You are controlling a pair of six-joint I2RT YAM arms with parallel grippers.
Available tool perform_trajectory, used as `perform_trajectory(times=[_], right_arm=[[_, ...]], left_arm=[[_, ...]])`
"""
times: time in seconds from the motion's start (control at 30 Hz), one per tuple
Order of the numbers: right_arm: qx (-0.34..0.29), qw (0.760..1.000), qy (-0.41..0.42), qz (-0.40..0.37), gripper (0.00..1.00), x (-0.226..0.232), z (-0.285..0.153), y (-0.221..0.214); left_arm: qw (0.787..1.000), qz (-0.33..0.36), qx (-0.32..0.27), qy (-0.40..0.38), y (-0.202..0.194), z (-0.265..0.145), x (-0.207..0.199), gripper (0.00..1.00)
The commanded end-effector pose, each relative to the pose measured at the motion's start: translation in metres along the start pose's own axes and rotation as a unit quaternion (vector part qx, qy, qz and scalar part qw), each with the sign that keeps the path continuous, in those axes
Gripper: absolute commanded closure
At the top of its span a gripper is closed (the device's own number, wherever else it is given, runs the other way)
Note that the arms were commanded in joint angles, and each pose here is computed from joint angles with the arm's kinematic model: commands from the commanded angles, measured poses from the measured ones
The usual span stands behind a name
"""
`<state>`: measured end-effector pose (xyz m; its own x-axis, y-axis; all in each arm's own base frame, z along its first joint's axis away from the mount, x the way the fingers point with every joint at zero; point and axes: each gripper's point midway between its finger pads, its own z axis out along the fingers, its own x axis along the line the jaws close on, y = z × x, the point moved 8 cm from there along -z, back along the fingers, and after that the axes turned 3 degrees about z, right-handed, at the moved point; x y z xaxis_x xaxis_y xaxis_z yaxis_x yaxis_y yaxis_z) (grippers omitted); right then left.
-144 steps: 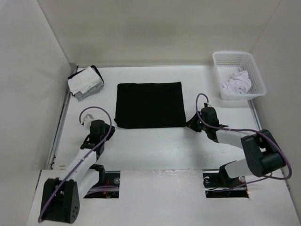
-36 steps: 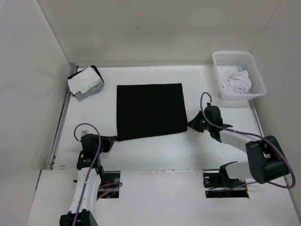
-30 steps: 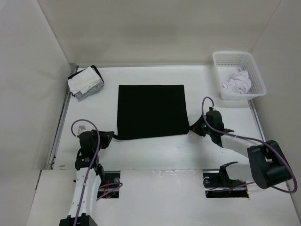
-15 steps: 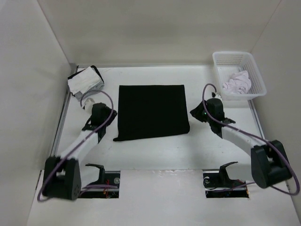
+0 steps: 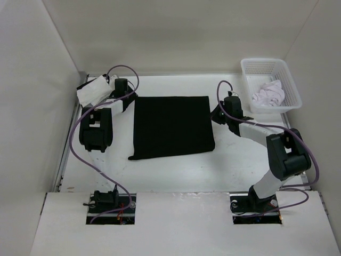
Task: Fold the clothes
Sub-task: Fold the tank top
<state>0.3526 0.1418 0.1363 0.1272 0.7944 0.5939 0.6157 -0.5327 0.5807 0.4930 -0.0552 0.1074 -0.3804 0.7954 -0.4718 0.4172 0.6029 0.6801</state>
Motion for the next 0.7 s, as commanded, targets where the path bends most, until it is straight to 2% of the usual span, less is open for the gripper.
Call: perform_trajectory(times=[0.0, 0.1, 0.4, 0.67], right_arm=[[-0.017, 0.998, 0.059, -0.014, 0.91, 0.028, 0.005, 0.009], [-0.007, 0.998, 0.066, -0.02, 0.91, 0.033, 0.008, -0.001], [0.008, 0.997, 0.079, -0.02, 0.9, 0.042, 0.01, -0.017], [-0.001, 0.996, 0.088, -0.02, 0.86, 0.049, 0.005, -0.013]], left_arm=[[0.998, 0.054, -0.007, -0.01, 0.017, 0.006, -0.015, 0.64], [0.998, 0.065, -0.015, 0.0, 0.019, 0.014, -0.014, 0.64], [0.996, 0.086, 0.011, 0.013, 0.003, 0.032, -0.011, 0.64], [0.995, 0.092, 0.015, 0.016, 0.001, 0.037, -0.015, 0.69]])
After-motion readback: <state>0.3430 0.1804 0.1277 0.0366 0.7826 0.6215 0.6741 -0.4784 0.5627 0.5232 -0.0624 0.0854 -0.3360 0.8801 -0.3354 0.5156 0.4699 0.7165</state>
